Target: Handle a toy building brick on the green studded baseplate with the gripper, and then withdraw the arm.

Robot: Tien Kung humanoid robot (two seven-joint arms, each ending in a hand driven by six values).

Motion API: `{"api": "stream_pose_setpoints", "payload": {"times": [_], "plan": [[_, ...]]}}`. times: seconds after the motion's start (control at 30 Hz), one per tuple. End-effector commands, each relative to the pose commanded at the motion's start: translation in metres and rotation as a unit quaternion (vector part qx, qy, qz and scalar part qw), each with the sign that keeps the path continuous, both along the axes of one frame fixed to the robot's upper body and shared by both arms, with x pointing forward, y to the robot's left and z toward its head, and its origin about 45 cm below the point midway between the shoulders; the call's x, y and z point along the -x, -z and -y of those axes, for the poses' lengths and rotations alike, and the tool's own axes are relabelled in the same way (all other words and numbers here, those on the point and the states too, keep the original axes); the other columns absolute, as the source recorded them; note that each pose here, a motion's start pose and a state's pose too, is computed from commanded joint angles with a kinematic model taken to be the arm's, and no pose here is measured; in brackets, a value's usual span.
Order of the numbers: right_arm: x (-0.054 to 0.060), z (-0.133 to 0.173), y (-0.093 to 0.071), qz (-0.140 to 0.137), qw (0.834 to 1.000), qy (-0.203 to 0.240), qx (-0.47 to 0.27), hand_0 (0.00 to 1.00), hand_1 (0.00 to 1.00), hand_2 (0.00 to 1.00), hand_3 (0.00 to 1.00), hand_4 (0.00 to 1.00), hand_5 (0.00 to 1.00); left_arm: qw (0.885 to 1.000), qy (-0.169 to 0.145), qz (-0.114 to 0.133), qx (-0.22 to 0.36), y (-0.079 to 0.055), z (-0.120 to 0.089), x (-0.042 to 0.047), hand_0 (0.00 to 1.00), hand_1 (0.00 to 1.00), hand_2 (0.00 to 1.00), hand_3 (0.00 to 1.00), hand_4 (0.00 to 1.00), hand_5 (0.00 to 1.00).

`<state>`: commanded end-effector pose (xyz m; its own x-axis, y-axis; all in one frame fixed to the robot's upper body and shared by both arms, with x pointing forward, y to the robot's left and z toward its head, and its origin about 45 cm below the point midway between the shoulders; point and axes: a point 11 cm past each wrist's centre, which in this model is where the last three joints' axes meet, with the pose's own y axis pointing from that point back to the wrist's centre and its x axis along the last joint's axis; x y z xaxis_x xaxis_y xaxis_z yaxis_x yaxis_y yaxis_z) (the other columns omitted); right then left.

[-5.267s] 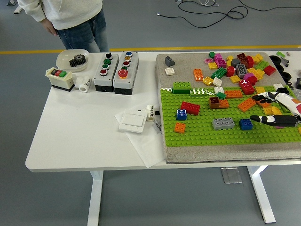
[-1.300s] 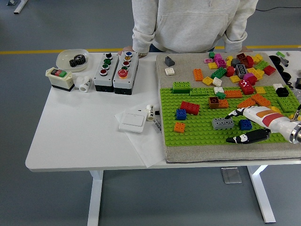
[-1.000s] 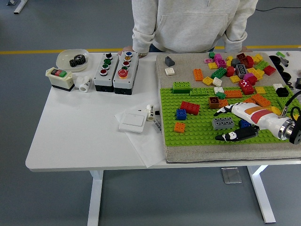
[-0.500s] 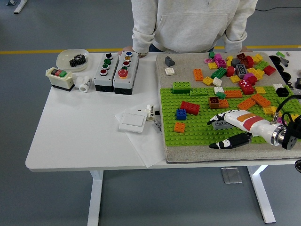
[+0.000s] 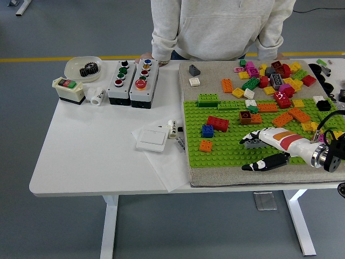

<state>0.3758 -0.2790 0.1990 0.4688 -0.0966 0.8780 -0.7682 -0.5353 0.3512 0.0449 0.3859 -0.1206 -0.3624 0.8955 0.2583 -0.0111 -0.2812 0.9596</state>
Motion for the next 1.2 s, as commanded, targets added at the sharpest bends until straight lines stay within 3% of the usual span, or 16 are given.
{"api": "stream_pose_setpoints", "payload": {"times": [0.47, 0.67, 1.2], "plan": [[-0.009, 0.002, -0.004, 0.011, 1.000, 0.011, -0.011, 0.885, 0.791, 0.799, 0.789, 0.998, 0.799, 1.000, 0.003, -0.001, 0.000, 0.000, -0.001, -0.0010, 0.814, 0.869, 0.876, 0.797, 0.837, 0.710], [-0.013, 0.011, 0.003, 0.004, 1.000, 0.027, -0.006, 0.885, 0.790, 0.800, 0.789, 0.998, 0.799, 1.000, 0.003, -0.003, -0.001, 0.000, -0.001, -0.0002, 0.814, 0.870, 0.878, 0.797, 0.834, 0.705], [-0.008, 0.018, 0.009, -0.004, 1.000, 0.029, 0.001, 0.885, 0.790, 0.799, 0.791, 0.998, 0.796, 1.000, 0.006, -0.008, -0.002, 0.000, -0.003, 0.0037, 0.815, 0.871, 0.877, 0.795, 0.837, 0.709]]}}
